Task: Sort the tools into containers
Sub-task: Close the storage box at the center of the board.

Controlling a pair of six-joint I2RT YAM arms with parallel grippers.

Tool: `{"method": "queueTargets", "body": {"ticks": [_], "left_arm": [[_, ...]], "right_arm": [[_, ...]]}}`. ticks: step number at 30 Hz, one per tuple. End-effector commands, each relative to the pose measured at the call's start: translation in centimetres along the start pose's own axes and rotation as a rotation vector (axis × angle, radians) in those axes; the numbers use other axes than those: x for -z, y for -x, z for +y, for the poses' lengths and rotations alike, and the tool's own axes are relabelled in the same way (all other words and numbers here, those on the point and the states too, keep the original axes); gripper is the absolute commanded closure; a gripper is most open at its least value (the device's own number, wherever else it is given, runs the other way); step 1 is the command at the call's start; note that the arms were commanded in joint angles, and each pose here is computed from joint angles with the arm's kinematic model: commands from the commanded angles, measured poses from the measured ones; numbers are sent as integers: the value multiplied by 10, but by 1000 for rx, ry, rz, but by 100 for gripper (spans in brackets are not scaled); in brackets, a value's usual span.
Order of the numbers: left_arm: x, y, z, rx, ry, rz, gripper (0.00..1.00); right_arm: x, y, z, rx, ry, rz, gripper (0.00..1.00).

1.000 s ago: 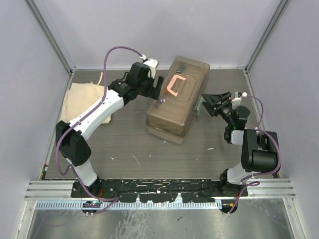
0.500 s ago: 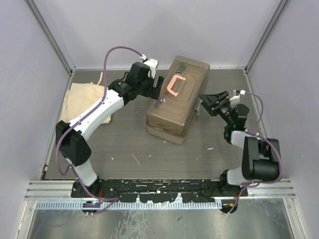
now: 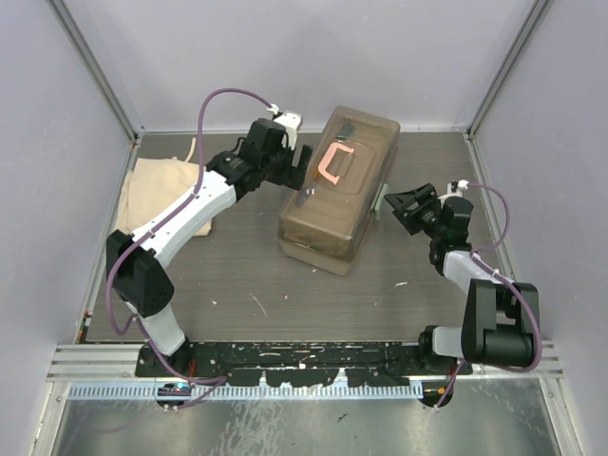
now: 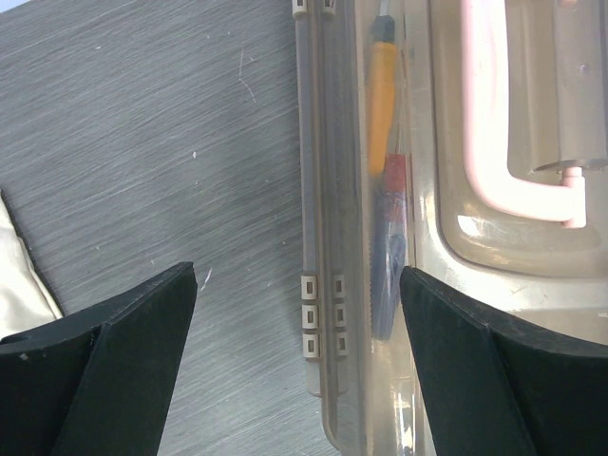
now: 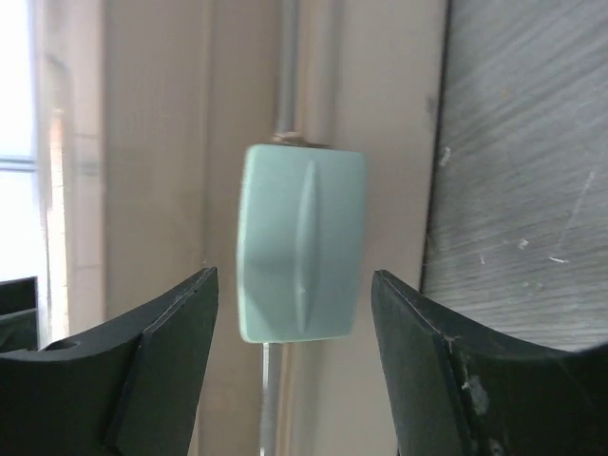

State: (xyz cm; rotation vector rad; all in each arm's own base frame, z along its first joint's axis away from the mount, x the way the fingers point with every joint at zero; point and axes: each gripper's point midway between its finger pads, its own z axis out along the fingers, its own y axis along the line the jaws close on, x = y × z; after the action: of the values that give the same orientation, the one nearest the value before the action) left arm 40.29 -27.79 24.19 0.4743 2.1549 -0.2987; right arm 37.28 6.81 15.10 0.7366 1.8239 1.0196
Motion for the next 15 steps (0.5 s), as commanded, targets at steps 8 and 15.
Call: {"method": "queueTargets", "body": {"ticks": [8,15], "left_arm": [[-7,-44,-34,-89,-104,148,10],[-9,-44,-38,-91,-115,154,10]], "right_arm": [[-20,-5,5,-34,73,75,39],[-26,-12,2,-80,94,105,55]]}}
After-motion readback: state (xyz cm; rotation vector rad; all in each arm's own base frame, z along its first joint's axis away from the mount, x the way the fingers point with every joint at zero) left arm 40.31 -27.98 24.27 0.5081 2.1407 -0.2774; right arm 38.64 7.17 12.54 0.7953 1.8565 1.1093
